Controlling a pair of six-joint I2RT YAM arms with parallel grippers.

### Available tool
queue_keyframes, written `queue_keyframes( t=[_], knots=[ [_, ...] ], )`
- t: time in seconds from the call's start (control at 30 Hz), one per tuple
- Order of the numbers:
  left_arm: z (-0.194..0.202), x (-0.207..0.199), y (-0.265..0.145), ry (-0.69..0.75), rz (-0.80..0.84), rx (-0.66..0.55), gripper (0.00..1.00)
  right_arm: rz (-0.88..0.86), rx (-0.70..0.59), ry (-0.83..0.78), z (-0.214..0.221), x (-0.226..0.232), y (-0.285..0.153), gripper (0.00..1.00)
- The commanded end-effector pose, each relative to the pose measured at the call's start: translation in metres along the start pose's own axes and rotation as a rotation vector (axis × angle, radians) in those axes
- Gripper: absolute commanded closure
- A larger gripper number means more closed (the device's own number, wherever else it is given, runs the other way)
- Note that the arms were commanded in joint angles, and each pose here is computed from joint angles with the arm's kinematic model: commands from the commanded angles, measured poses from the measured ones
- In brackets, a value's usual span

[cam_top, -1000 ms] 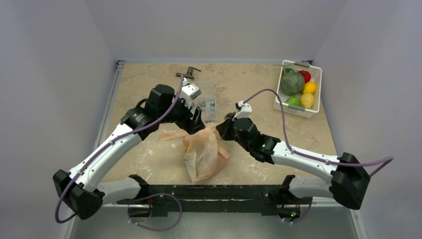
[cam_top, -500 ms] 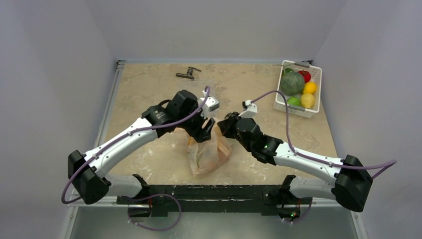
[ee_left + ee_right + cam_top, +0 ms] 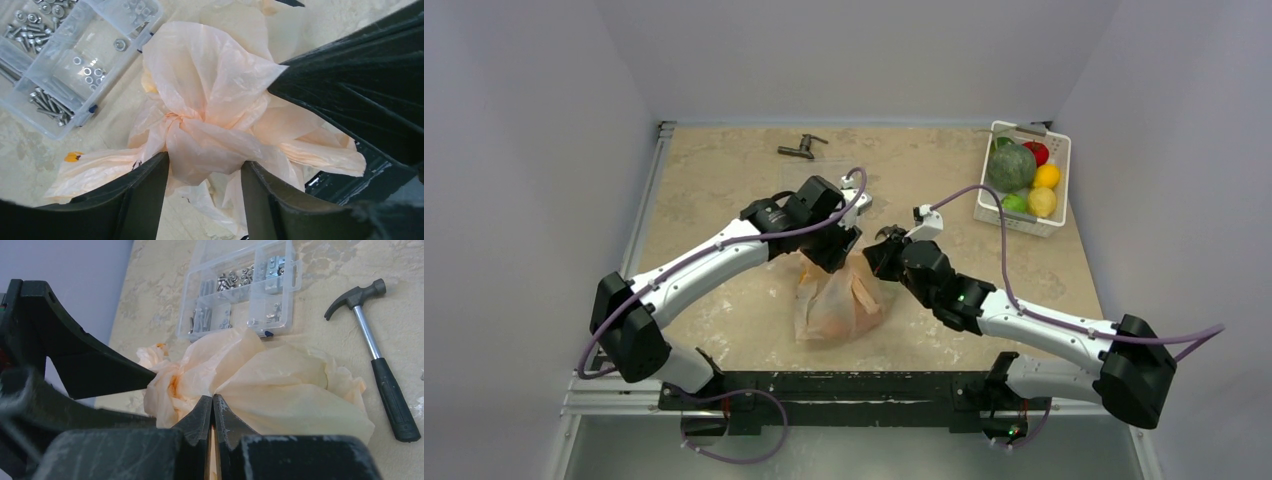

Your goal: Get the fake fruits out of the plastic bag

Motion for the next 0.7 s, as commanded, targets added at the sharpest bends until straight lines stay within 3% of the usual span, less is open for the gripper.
queue_keyframes(
  t=[0.0, 0.07, 0.13, 0.17, 0.37, 0.6, 0.67],
  knots=[
    [-0.008, 0.011, -0.003, -0.006, -0.133, 0.031, 0.55, -0.024, -0.055, 0.009, -0.014, 0.008, -0.005, 1.00],
    [-0.007, 0.016, -0.006, 0.005, -0.189, 0.047, 0.72, -0.001, -0.081, -0.005, -0.014, -0.001, -0.010, 1.00],
    [-0.004, 0.021, -0.012, 0.022, -0.240, 0.054, 0.96, 0.039, -0.097, -0.015, -0.013, -0.013, -0.015, 1.00],
    [-0.002, 0.024, -0.014, 0.033, -0.270, 0.055, 1.00, 0.071, -0.097, -0.026, -0.012, -0.019, -0.019, 1.00],
    [0.006, 0.030, -0.033, 0.092, -0.297, -0.005, 1.00, 0.259, -0.157, -0.076, -0.017, -0.062, -0.043, 1.00],
    [0.006, 0.022, -0.041, 0.126, -0.182, -0.089, 1.00, 0.038, -0.136, -0.309, -0.040, -0.037, -0.059, 1.00],
    [0.005, 0.022, -0.039, 0.126, -0.179, -0.092, 1.00, -0.034, -0.133, -0.382, -0.050, -0.021, -0.061, 0.87]
  ],
)
Point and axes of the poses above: each gripper's point midway between its finger pads, its own y axis out along the fingers, its own x axis along the line the jaws close on, z = x × y, the point moved 9 cm from there along -y, back along the fingers, and after that the axes turned 3 degrees about y, right-handed, at the moved point
